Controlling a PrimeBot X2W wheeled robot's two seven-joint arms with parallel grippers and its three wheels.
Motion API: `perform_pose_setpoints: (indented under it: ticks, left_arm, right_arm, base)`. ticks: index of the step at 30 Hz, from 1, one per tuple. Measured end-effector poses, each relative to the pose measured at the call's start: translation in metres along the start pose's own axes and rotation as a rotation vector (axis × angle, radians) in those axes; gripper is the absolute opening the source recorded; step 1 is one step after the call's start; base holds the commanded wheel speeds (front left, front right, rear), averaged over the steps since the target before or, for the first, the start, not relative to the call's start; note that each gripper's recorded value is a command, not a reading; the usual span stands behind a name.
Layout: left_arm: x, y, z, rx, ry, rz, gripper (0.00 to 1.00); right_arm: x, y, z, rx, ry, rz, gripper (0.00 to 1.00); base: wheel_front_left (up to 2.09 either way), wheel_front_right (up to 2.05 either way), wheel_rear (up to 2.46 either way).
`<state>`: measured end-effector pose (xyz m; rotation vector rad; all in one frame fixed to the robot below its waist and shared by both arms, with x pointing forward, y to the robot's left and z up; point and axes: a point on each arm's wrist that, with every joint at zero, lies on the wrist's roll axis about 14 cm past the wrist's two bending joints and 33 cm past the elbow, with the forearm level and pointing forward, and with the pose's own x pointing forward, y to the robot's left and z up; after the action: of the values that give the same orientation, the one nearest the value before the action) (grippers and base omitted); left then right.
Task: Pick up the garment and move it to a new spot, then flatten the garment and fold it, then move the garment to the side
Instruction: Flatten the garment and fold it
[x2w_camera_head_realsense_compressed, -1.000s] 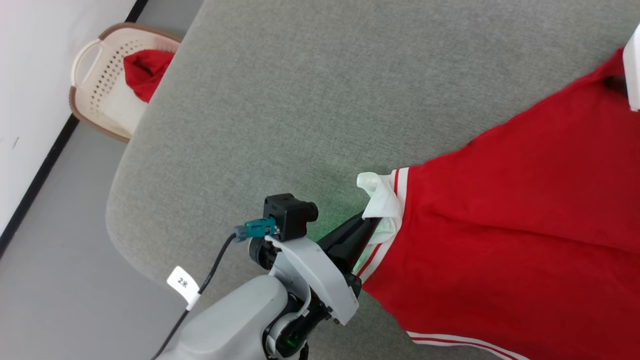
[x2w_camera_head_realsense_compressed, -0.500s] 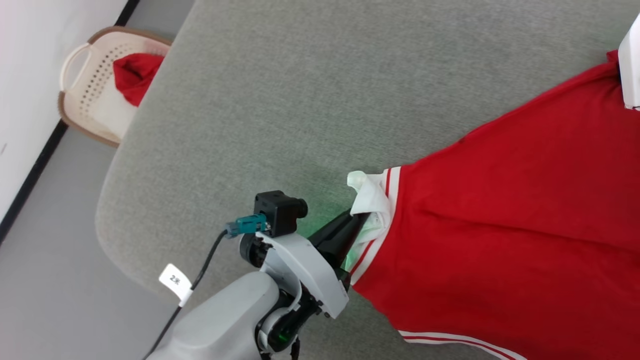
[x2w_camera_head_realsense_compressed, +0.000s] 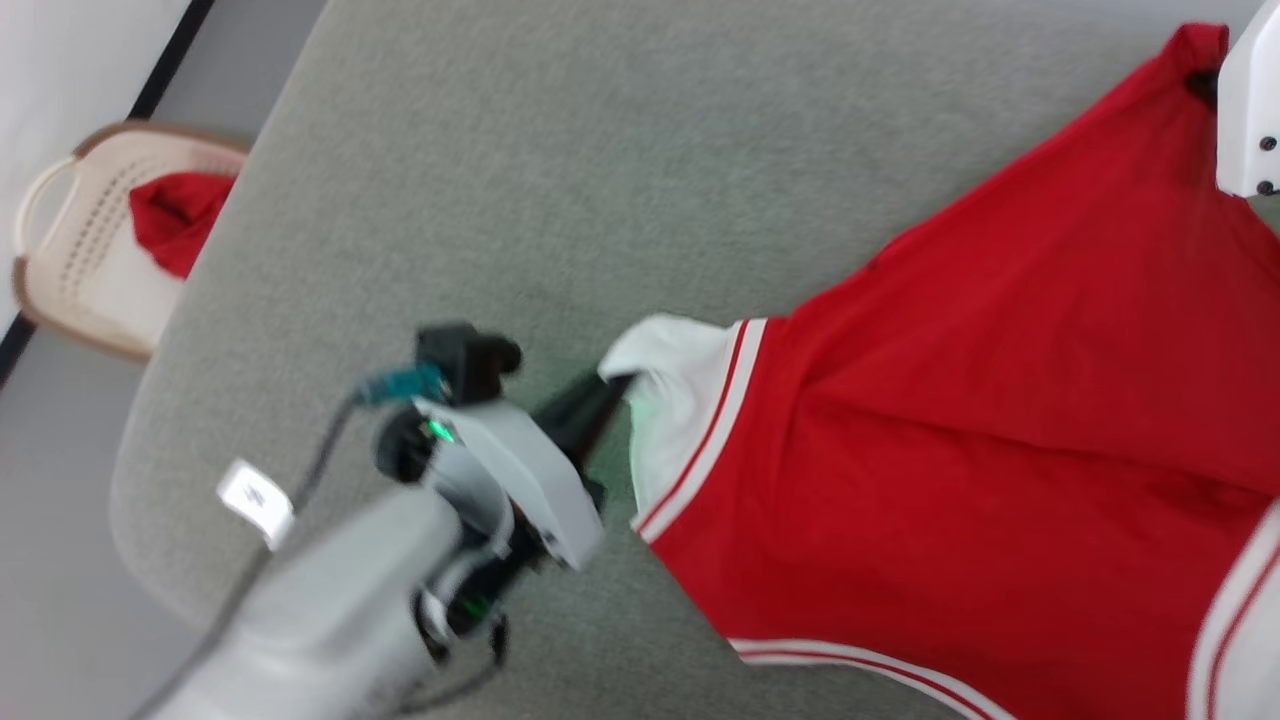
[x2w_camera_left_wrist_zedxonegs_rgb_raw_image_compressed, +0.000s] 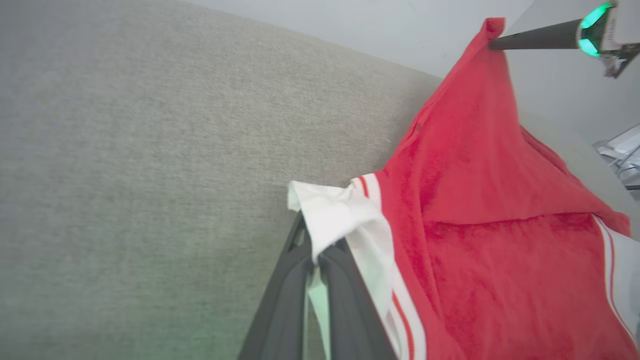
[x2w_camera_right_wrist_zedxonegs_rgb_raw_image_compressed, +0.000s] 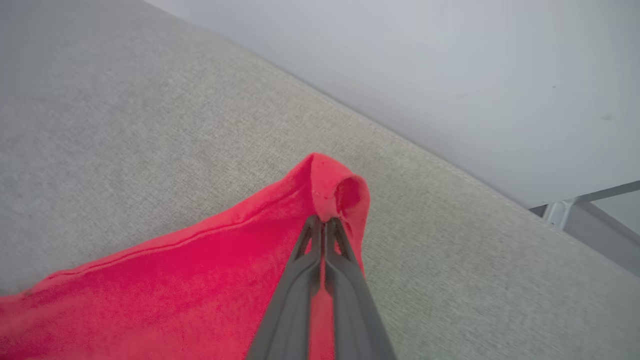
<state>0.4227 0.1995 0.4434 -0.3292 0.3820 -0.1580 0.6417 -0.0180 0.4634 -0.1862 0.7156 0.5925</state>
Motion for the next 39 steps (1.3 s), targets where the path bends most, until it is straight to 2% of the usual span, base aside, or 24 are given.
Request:
perform_pose_setpoints:
  ticks: [7,17,31,39]
  left_arm:
    - [0.015,-0.001,0.067,0.17,0.023,-0.02,0.0]
    - [0.043,-0.031,0.209,0.389,-0.095,0.008,0.0]
    - [0.052,-0.1,0.372,0.567,-0.446,0.047,0.0]
    - [0.043,-0.139,0.435,0.587,-0.654,0.015,0.0]
  right_arm:
    - [-0.046,-0.01,0.043,0.013,-0.188,-0.047,0.0]
    - [-0.125,-0.016,0.121,-0.003,-0.505,-0.138,0.0]
    - [-0.22,-0.046,0.174,-0.019,-0.823,-0.3,0.0]
    - [-0.246,-0.067,0.183,-0.002,-0.928,-0.365,0.0]
  base:
    - [0.0,0.0,0.0]
    - [0.0,0.0,0.0]
    - [0.0,0.0,0.0]
    - [0.0,0.0,0.0]
